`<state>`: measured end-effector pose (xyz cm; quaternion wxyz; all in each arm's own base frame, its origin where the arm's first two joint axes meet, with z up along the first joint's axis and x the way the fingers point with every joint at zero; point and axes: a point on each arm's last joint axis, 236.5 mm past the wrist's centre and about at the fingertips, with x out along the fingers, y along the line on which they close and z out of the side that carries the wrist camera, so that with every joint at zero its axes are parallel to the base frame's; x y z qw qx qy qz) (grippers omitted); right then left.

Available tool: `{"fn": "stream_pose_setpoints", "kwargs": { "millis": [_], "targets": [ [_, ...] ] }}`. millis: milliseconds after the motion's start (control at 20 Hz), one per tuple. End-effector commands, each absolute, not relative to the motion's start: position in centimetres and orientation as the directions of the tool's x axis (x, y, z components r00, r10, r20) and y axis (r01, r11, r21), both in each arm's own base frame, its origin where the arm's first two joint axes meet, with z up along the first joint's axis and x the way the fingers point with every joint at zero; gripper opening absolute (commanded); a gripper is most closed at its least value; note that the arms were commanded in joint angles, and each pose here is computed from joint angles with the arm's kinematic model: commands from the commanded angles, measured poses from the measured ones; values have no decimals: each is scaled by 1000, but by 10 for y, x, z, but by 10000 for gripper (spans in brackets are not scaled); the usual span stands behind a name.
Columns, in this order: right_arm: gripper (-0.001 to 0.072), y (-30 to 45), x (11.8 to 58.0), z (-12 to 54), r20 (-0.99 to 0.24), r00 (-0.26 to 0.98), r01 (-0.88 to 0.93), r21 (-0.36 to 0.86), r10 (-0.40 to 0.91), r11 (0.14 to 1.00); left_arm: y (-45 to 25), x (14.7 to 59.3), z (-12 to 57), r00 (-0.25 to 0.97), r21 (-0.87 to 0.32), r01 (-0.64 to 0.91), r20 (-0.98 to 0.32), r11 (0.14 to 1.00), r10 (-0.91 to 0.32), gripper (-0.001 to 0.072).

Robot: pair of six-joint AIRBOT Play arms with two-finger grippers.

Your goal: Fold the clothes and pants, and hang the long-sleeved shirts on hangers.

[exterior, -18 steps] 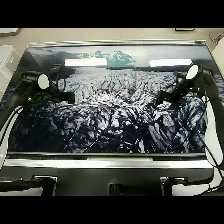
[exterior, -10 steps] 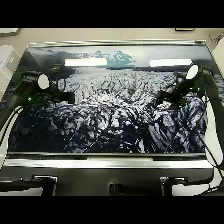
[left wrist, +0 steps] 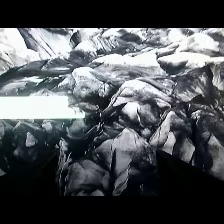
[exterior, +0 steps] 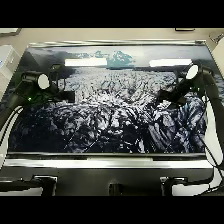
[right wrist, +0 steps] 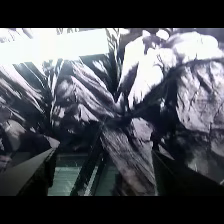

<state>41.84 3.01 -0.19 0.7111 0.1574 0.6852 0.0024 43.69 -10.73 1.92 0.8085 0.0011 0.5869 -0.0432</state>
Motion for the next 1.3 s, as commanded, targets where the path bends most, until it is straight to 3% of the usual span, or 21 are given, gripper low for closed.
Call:
{"fn": "stream_pose_setpoints", "kwargs": {
  "millis": [0, 150, 250, 300, 350, 400, 500, 650, 700, 1000, 1250],
  "targets": [
    [682, 23, 441, -1, -970, 157, 208, 217, 186, 954, -115, 451, 24, 366, -94, 33, -925, 995, -99, 717],
    [682, 13, 468, 3, -952, 272, 203, 202, 143, 958, -132, 472, 36, 456, -187, 5, -874, 982, -169, 717],
    [682, 6, 488, 9, -927, 355, 198, 197, 117, 960, -113, 513, 64, 624, -36, 128, -774, 991, -108, 720],
    [681, 4, 494, 11, -919, 380, 196, 194, 108, 961, -87, 542, 89, 734, 66, 102, -678, 993, -31, 720],
    [681, 4, 497, 13, -912, 396, 181, 190, 105, 965, -43, 572, 117, 816, 79, -26, -575, 997, 67, 720],
    [681, 4, 498, 13, -911, 400, 160, 182, 105, 970, 10, 589, 131, 824, -12, -199, -544, 980, 160, 720],
    [681, 4, 498, 13, -911, 399, 153, 180, 106, 972, 118, 588, 108, 713, -249, -527, -649, 813, 264, 720],
    [680, 6, 498, 13, -909, 400, 154, 190, 115, 970, 194, 554, 44, 579, -439, -721, -807, 536, 117, 720],
    [679, 7, 499, 13, -909, 400, 154, 195, 119, 969, 205, 547, 32, 564, -458, -736, -822, 499, 77, 720],
    [679, 8, 498, 13, -911, 395, 155, 196, 121, 968, 213, 558, -30, 533, -430, -716, -845, 550, 32, 720],
    [678, 14, 479, 7, -937, 316, 158, 204, 146, 966, 196, 566, -79, 491, -378, -672, -871, 637, 0, 720]
  ]
}}
